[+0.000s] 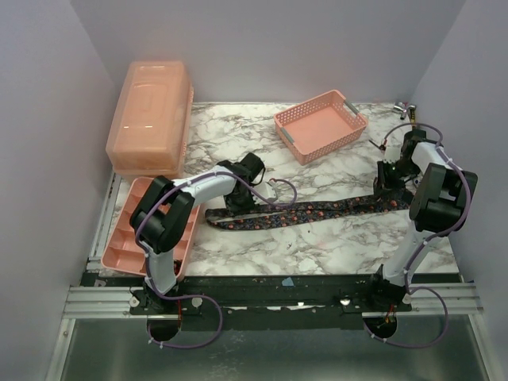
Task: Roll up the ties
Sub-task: Flatten out the tie at the center of the board.
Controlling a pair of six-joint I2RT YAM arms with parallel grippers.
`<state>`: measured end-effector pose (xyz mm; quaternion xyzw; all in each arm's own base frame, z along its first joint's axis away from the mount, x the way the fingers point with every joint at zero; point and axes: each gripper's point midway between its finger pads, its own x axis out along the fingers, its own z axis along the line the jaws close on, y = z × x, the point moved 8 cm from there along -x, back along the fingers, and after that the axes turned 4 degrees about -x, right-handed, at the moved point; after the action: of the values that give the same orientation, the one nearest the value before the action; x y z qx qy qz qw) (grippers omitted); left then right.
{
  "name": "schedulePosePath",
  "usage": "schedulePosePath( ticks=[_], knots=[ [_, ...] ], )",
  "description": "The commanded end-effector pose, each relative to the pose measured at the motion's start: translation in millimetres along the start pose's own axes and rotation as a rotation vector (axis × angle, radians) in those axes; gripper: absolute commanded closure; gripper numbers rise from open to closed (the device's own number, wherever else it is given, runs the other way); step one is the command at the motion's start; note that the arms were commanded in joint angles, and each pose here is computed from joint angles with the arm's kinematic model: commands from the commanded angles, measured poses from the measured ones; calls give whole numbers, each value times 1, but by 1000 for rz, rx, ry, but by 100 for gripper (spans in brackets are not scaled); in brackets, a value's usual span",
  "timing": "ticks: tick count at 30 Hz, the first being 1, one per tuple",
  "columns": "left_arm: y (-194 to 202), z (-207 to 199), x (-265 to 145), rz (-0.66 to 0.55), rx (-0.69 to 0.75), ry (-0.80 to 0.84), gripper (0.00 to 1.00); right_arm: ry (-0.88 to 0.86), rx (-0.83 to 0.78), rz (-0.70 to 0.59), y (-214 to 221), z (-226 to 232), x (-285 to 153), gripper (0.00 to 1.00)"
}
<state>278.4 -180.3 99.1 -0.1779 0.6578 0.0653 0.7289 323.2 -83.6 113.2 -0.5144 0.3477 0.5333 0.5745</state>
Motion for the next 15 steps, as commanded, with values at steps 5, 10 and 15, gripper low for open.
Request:
schedulePosePath(
  ticks=[5, 10, 15],
  knots=[
    [4, -5, -12, -14, 17, -27, 100, 3, 15, 49, 16, -20, 12, 72],
    [4, -16, -48, -99, 8, 8, 100, 0, 14, 38, 15, -23, 8, 61],
    [22, -28, -60, -74, 42, 36, 100, -1, 14, 45, 16, -28, 11, 58]
  ],
)
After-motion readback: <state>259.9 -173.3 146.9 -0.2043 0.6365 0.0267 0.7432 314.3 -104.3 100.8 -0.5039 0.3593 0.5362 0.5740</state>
